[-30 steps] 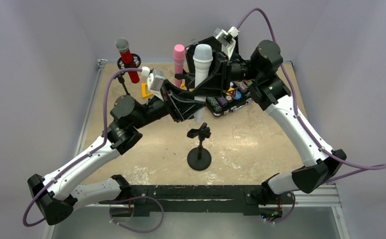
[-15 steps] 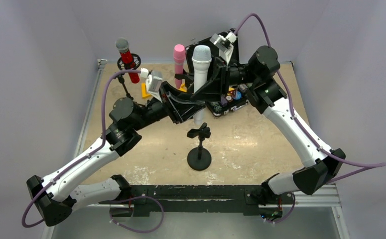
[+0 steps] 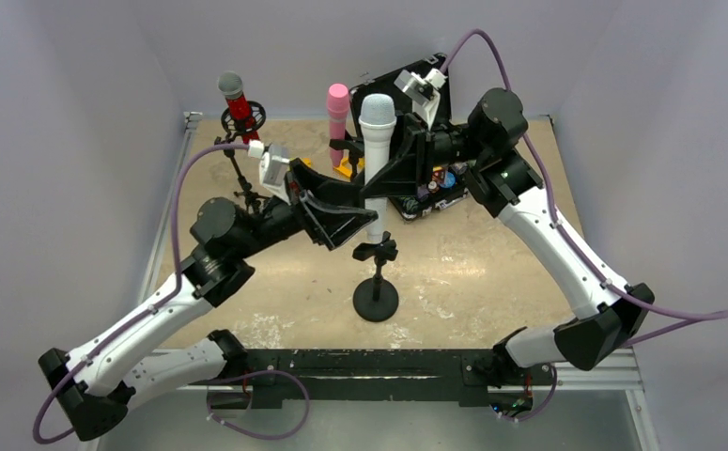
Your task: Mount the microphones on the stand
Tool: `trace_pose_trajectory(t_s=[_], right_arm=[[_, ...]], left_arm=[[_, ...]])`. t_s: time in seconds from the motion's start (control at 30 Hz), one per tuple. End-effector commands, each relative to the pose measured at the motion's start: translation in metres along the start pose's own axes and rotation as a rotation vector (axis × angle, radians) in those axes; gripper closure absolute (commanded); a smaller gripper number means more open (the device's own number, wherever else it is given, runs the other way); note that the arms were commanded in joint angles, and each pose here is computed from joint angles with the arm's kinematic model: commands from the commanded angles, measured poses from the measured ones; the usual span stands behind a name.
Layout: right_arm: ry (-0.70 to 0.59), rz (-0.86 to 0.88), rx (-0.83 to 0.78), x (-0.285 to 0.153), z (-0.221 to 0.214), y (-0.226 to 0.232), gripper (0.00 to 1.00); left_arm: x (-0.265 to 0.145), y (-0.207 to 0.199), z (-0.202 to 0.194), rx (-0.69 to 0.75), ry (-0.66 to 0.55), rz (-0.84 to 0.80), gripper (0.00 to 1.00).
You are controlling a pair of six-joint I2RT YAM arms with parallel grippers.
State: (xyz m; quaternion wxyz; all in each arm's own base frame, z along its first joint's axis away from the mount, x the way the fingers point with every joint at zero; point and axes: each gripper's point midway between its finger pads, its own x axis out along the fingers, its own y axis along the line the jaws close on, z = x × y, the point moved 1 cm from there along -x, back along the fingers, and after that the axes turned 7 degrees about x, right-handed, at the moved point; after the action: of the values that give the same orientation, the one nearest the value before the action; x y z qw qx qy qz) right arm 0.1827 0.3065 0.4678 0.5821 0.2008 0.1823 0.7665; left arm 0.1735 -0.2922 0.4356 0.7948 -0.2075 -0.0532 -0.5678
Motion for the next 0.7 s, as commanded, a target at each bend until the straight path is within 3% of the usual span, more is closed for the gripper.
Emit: trace_pose_trajectory(t_s=[0.0,0.13,0.23,0.43,0.67], right_arm=[[0.038,0.013,-0.119,-0.007,-0.005,0.023,1.0],[0.067,-0.014,-0.154,-0.011,-0.02,0.016,1.0],[0.09,-0.023,-0.183,-0.013,-0.031,0.01,1.0],[0.11,0.01,-0.205,-0.015,-0.035,0.017,1.0],[0.111,0.019,-0.21,-0.014,-0.031,0.021,1.0]], left_arm=[[-0.037,-0.018,0.025,0.054,-0.046,0.006,0.23],[-0.063,-0.02,0.04,0.103,-0.017,0.09,0.14],[-0.065,-0.022,0.053,0.115,0.012,0.123,0.13],[-0.026,-0.024,0.077,0.11,0.047,0.079,0.13],[0.028,-0.02,0.068,0.069,0.104,-0.052,0.15]])
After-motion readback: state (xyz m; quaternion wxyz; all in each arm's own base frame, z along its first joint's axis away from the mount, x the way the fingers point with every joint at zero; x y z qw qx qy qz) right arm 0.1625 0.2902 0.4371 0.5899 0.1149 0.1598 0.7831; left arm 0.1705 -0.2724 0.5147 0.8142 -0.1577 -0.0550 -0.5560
